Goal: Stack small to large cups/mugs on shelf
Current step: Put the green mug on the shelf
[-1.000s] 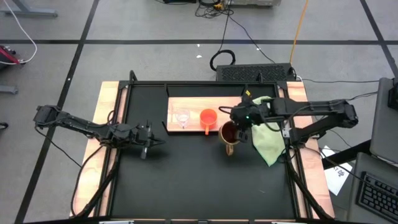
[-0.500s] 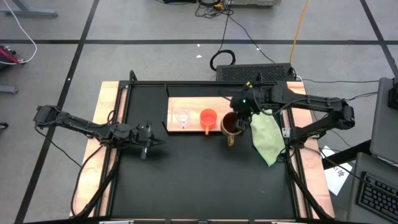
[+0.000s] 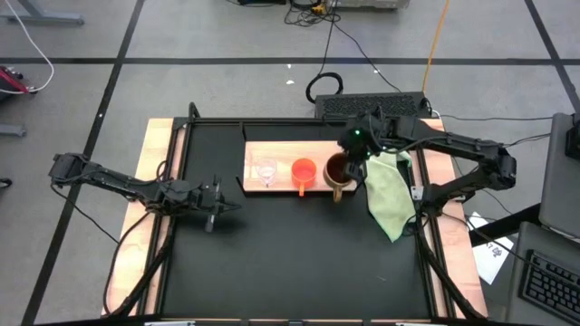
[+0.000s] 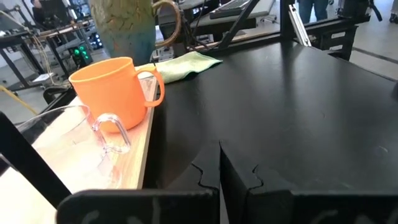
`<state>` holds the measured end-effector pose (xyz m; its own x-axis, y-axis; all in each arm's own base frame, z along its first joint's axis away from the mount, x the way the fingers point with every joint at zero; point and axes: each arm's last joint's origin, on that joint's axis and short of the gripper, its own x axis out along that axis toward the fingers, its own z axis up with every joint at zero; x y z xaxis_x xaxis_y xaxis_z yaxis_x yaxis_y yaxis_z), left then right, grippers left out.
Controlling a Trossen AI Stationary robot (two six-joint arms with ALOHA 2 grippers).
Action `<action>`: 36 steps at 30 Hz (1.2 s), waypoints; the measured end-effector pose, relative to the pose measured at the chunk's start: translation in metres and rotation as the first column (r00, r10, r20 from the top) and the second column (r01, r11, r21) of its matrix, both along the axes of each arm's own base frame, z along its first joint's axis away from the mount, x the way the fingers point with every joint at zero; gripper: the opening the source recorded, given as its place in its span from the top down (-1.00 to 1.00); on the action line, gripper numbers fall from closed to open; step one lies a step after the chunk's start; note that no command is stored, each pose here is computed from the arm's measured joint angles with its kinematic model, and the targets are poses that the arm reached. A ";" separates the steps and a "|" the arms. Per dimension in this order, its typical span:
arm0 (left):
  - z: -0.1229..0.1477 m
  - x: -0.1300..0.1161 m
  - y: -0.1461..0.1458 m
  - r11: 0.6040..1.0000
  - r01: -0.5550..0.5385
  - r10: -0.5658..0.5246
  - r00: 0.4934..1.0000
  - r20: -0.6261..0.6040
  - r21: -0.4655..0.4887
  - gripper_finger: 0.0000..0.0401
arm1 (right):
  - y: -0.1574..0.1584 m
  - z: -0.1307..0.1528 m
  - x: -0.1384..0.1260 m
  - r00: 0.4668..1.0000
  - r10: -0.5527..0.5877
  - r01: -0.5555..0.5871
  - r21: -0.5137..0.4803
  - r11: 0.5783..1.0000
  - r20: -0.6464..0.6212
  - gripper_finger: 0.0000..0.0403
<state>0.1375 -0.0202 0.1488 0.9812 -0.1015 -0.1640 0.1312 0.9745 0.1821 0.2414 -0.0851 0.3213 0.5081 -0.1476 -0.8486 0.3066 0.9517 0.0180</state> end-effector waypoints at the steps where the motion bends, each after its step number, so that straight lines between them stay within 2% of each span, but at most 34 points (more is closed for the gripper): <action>1: 0.000 0.000 0.000 1.000 0.000 0.000 1.000 0.002 0.001 0.98 | -0.001 0.000 0.000 1.000 0.000 0.000 -0.004 1.000 0.002 0.87; 5: 0.003 0.000 0.000 1.000 0.001 -0.001 1.000 0.029 -0.002 0.98 | -0.008 -0.003 0.003 1.000 -0.006 0.006 -0.012 1.000 0.003 0.87; 17: 0.004 0.001 0.000 1.000 0.011 -0.010 0.999 0.046 -0.007 0.98 | -0.030 -0.032 0.019 0.997 0.036 -0.030 0.091 0.995 -0.071 0.88; 26: 0.004 0.001 0.000 1.000 0.012 -0.012 0.999 0.045 0.005 0.98 | -0.041 -0.036 0.017 0.995 0.037 -0.030 0.082 0.996 -0.092 0.88; 36: 0.004 0.001 0.000 1.000 0.014 -0.015 0.999 0.046 0.020 0.98 | -0.051 -0.032 0.015 0.998 0.023 -0.020 0.056 0.998 -0.058 0.88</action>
<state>0.1381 -0.0207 0.1531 0.9863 -0.1127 -0.1203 0.1360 0.9688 0.2074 0.2569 -0.1360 0.2895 0.4601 -0.0894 -0.8834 0.2885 0.9560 0.0535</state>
